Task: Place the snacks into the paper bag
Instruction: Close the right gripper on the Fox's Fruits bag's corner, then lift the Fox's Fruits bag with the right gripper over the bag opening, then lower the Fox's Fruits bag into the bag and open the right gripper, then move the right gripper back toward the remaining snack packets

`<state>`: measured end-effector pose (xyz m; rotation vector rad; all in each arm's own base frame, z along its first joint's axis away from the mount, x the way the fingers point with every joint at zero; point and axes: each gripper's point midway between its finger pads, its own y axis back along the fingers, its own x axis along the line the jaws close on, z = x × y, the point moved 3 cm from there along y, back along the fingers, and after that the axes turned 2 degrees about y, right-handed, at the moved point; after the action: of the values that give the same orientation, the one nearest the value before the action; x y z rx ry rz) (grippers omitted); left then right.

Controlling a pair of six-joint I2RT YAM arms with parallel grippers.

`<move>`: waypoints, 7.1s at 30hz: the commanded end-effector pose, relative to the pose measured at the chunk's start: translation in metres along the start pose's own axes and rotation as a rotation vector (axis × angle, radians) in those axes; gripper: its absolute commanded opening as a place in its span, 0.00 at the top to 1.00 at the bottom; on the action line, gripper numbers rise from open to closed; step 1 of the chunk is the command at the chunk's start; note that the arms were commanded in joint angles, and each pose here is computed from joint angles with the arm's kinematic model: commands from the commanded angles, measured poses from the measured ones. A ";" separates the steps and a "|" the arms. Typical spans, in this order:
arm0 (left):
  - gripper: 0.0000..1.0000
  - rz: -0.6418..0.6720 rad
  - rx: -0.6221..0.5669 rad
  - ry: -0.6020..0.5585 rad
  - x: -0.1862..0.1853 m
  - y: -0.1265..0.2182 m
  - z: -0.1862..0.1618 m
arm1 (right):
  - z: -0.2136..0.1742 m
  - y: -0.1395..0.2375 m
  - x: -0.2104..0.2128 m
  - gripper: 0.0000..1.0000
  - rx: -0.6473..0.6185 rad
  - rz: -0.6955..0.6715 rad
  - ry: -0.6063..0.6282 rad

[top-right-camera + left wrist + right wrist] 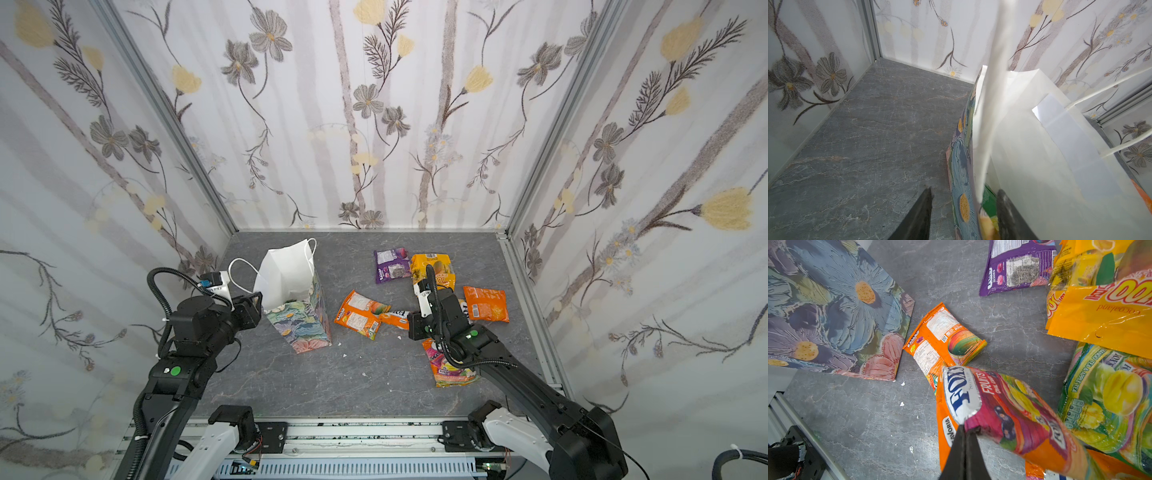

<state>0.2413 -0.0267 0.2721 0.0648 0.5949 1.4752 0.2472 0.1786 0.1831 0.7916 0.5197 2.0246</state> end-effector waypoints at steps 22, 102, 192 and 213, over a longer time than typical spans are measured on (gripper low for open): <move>0.51 0.003 -0.010 0.001 0.000 0.000 0.002 | 0.086 0.065 0.105 1.00 -0.277 0.265 0.251; 0.50 -0.001 -0.001 -0.002 0.000 -0.002 0.000 | 0.234 -0.014 0.313 1.00 -0.379 0.614 0.652; 0.50 -0.004 0.002 -0.003 0.000 -0.003 -0.001 | 0.135 -0.052 0.323 0.63 -0.124 0.245 1.189; 0.49 -0.001 -0.004 -0.003 0.000 -0.002 0.000 | 0.169 0.029 0.316 0.63 -0.244 0.306 0.925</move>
<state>0.2425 -0.0273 0.2697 0.0687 0.5981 1.4723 0.2192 0.4472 0.4156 -0.3397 0.7266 2.6288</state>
